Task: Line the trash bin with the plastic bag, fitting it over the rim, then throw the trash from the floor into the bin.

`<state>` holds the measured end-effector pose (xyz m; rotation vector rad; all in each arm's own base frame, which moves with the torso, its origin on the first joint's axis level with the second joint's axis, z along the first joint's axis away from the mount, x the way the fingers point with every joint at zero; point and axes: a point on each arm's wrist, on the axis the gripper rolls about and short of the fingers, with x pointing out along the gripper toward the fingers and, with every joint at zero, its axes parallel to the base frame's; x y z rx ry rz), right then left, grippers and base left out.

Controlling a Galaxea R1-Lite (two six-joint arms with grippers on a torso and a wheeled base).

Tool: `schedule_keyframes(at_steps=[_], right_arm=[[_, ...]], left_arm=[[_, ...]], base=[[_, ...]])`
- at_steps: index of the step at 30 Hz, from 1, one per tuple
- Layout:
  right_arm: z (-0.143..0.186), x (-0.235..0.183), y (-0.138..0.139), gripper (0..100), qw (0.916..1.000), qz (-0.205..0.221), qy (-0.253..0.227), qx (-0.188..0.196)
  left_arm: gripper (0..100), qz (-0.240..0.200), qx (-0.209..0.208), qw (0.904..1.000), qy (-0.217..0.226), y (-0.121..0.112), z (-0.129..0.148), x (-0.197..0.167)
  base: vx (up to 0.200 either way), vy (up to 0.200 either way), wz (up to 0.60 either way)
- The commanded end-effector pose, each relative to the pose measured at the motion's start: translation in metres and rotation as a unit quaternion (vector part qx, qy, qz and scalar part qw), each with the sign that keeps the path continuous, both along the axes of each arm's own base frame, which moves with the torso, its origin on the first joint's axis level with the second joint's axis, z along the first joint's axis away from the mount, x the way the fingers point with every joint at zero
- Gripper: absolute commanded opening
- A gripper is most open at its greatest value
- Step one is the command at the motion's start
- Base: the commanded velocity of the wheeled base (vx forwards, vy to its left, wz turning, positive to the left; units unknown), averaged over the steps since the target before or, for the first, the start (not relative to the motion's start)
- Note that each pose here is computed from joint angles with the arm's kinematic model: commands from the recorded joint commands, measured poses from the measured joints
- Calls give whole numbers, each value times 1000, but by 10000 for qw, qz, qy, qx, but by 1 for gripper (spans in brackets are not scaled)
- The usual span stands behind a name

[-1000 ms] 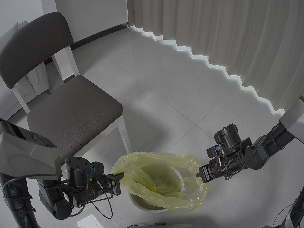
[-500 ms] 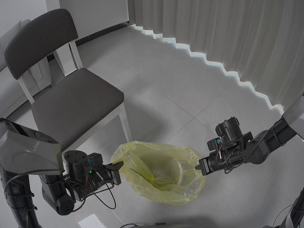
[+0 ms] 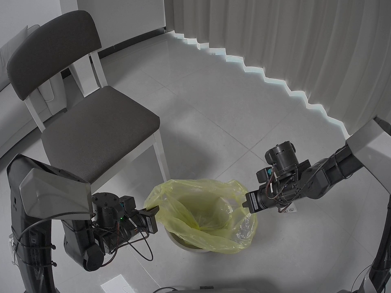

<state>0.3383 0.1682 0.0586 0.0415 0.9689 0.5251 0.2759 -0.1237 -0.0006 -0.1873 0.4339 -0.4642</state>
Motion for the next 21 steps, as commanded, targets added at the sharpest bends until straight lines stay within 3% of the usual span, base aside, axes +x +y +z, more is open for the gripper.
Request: schedule_keyframes(at_steps=[1,12,20,21], right_arm=[[-34,15,10,0,9996,36,257,-141],[-61,18,14,0,9979,59,583,-285],[-69,23,10,0,9975,24,616,-346],[-68,24,8,100,9976,3,604,-350]], left_arm=[[0,242,26,9997,79,11,-17,15],[0,85,109,9985,533,15,-40,8],[0,73,122,9987,499,13,-49,17],[0,73,122,9987,499,13,-49,17]], base=[[0,0,0],[0,0,0],[0,0,0],[0,0,0]])
